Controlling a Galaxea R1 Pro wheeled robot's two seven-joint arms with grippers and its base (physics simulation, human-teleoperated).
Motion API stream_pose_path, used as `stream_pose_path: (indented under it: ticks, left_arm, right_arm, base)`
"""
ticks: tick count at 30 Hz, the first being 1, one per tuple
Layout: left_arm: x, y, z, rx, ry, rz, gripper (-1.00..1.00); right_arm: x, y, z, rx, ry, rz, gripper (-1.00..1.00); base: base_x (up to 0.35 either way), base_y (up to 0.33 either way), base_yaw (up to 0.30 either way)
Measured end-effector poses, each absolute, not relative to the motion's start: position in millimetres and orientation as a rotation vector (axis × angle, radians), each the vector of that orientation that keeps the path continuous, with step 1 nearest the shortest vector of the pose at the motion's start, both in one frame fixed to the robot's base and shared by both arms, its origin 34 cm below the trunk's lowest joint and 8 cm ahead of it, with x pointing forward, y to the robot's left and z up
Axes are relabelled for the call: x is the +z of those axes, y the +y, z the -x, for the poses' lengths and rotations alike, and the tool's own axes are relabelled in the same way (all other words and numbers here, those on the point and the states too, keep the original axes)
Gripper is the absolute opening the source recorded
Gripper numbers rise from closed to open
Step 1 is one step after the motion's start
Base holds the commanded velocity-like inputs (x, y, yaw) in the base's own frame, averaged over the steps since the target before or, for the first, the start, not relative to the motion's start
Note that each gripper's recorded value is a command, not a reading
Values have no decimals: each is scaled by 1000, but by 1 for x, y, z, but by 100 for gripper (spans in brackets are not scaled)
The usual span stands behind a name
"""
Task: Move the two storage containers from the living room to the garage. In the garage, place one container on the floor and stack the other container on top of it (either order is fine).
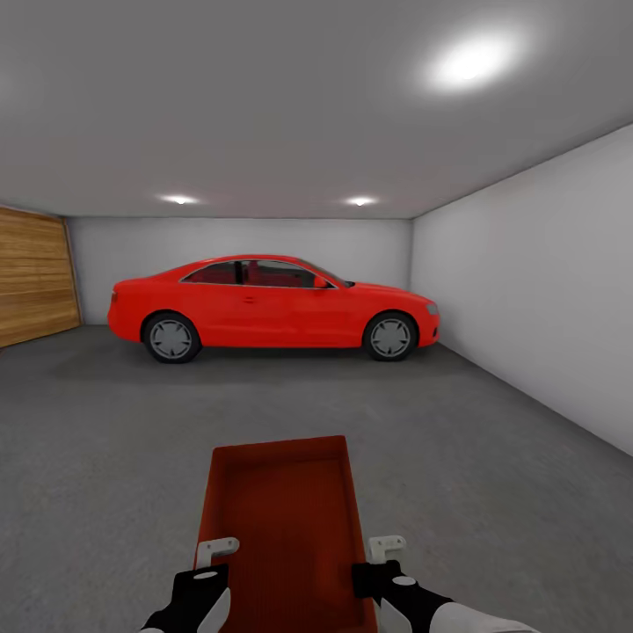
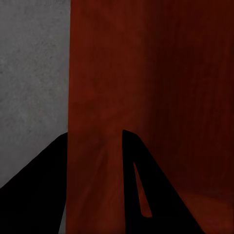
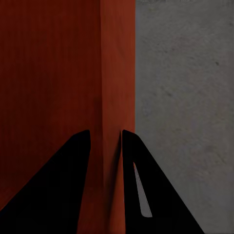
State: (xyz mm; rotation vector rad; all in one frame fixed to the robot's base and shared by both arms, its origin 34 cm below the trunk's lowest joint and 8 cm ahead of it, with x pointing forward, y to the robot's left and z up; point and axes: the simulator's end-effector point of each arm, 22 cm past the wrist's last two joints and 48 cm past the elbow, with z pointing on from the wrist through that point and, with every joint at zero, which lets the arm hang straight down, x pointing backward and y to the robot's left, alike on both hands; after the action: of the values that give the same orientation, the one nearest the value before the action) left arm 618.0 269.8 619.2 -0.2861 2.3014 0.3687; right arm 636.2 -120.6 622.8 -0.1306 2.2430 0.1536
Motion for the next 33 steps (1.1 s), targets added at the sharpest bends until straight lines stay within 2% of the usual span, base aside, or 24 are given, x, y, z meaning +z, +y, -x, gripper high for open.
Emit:
stream_pose_path:
  ticks: [27,33]
  left_arm:
    - [619,271,-618,368,2302,286,-100]
    - [619,271,-618,367,2301,285,-100]
  right_arm:
    - [623,-120,-636,152,2243,130,-100]
    - [623,-120,-636,152,2243,129,-100]
  base:
    - [340,0,-1]
    - [340,41,-211]
